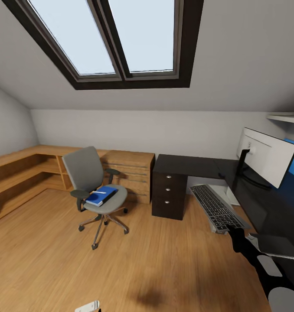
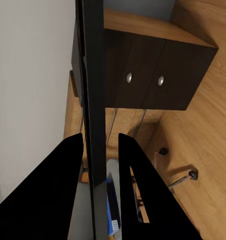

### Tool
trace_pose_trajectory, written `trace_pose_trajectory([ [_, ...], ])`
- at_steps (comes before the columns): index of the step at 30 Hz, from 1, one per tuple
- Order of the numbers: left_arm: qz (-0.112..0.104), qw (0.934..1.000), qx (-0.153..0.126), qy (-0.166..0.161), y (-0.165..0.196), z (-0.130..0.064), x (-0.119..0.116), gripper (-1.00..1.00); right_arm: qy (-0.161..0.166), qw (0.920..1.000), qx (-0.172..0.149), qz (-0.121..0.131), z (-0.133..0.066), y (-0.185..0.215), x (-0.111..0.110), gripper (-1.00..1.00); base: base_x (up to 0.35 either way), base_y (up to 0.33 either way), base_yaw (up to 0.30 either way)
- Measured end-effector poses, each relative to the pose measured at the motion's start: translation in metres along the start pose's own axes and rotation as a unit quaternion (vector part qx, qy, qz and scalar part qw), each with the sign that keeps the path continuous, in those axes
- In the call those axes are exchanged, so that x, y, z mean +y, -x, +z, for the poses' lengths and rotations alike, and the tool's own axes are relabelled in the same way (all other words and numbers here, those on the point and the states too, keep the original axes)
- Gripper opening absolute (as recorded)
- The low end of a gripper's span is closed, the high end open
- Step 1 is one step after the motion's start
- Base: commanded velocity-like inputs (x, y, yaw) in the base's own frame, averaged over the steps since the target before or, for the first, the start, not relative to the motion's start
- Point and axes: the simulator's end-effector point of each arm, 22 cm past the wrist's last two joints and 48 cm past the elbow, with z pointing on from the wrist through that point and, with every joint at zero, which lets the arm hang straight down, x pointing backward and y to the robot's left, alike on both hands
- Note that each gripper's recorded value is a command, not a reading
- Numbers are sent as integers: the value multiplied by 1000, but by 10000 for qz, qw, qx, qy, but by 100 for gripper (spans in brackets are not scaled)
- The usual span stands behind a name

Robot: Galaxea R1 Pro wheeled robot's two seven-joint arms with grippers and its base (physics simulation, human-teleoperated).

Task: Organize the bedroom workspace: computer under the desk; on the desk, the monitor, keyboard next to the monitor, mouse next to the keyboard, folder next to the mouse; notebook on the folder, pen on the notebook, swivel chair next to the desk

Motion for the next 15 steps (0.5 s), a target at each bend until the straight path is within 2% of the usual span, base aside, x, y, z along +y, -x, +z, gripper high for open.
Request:
trace_pose_trajectory([
  [6, 1, 10000, -12, 0, 0, 0, 0, 100, -5, 10000, -5, -2, 0, 1, 0, -100, 64, 0, 0],
  [15, 1, 10000, -16, -1, 0, 0, 0, 100, -9, 10000, -5, -11, -1, 1, 0, -100, 290, 0, 0],
])
